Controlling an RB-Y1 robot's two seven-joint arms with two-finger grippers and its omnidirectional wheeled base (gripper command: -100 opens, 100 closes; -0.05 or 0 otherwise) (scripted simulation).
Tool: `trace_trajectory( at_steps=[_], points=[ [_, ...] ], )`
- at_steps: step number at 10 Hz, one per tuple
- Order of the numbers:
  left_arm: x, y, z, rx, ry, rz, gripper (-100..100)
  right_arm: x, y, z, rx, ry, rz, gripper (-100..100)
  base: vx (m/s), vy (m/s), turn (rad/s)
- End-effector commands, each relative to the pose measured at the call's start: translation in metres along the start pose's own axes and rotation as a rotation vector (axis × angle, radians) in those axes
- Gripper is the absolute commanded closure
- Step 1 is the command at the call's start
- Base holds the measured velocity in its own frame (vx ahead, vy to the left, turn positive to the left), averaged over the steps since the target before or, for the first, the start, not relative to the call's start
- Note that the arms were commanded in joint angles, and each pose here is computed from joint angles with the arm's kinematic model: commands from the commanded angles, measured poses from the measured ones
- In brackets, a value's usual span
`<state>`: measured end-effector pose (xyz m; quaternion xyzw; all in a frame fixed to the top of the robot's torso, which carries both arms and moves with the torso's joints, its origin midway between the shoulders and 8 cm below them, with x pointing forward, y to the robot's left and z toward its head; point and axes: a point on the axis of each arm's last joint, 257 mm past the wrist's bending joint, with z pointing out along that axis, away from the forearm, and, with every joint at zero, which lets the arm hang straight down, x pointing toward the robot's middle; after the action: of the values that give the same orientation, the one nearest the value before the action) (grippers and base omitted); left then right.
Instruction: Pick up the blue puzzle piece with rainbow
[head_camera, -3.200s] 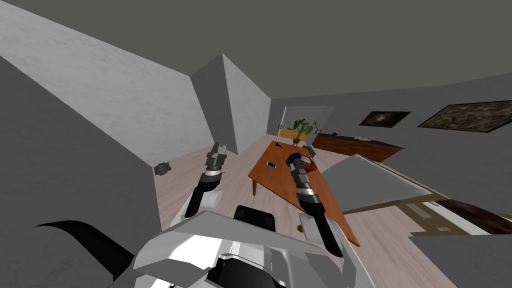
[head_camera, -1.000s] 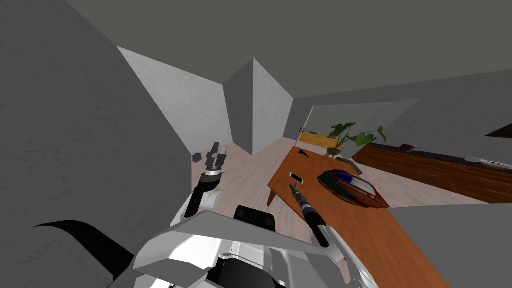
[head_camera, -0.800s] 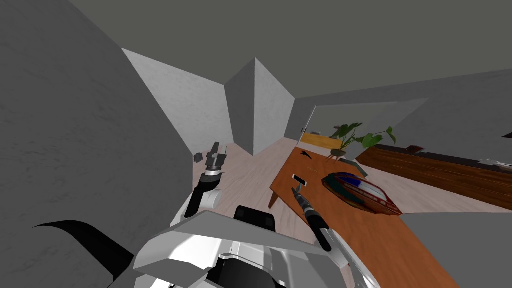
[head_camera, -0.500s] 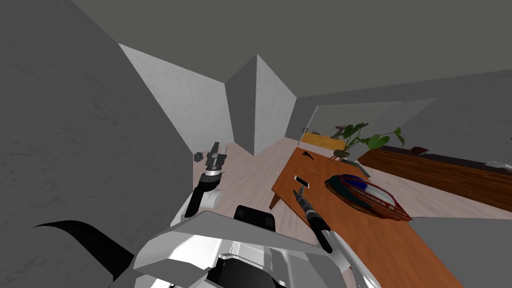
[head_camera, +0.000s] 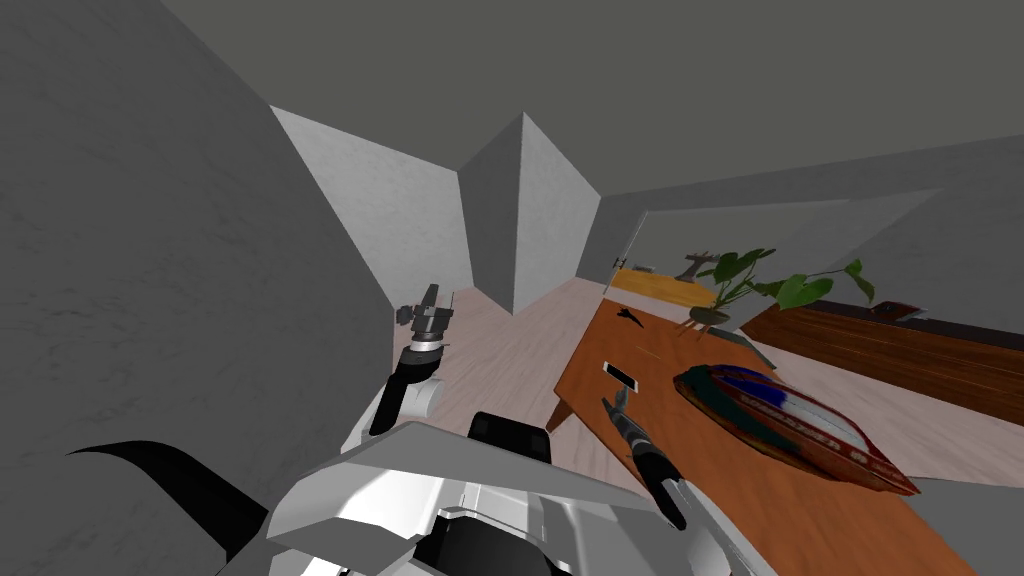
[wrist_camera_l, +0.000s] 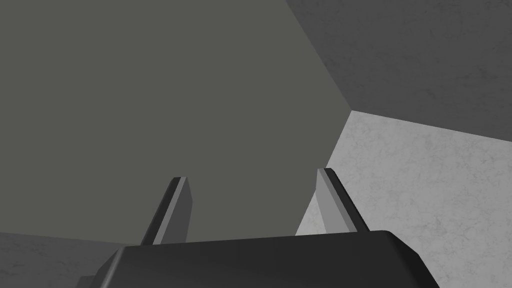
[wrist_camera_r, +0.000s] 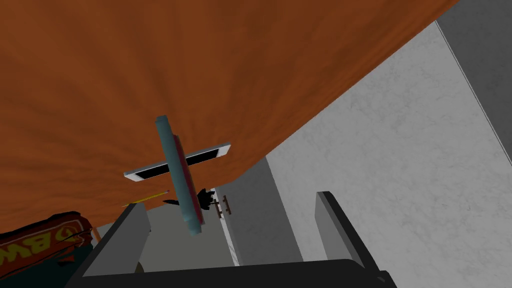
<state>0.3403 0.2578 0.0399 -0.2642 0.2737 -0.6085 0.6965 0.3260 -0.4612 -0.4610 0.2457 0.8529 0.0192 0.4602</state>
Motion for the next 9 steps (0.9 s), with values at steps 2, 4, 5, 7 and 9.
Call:
trace_trajectory(
  at_steps=[2,4,5,7,9],
  points=[
    [0.000,0.000,0.000,0.000,0.000,0.000,0,0.010,-0.026,-0.003,0.057,0.015,-0.022,-100,0.083,0.096,-0.001],
    [0.000,0.000,0.000,0.000,0.000,0.000,0,0.014,-0.064,-0.009,0.131,0.032,-0.062,-100,0.087,0.089,0.058],
    [0.000,0.000,0.000,0.000,0.000,0.000,0,0.015,-0.065,-0.009,0.133,0.034,-0.062,-100,0.044,0.035,-0.007],
    [0.000,0.000,0.000,0.000,0.000,0.000,0,0.019,-0.103,-0.018,0.208,0.052,-0.100,-100,0.084,0.094,0.050],
    [0.000,0.000,0.000,0.000,0.000,0.000,0,0.019,-0.138,-0.029,0.277,0.067,-0.136,-100,0.105,0.112,0.037]
  ],
)
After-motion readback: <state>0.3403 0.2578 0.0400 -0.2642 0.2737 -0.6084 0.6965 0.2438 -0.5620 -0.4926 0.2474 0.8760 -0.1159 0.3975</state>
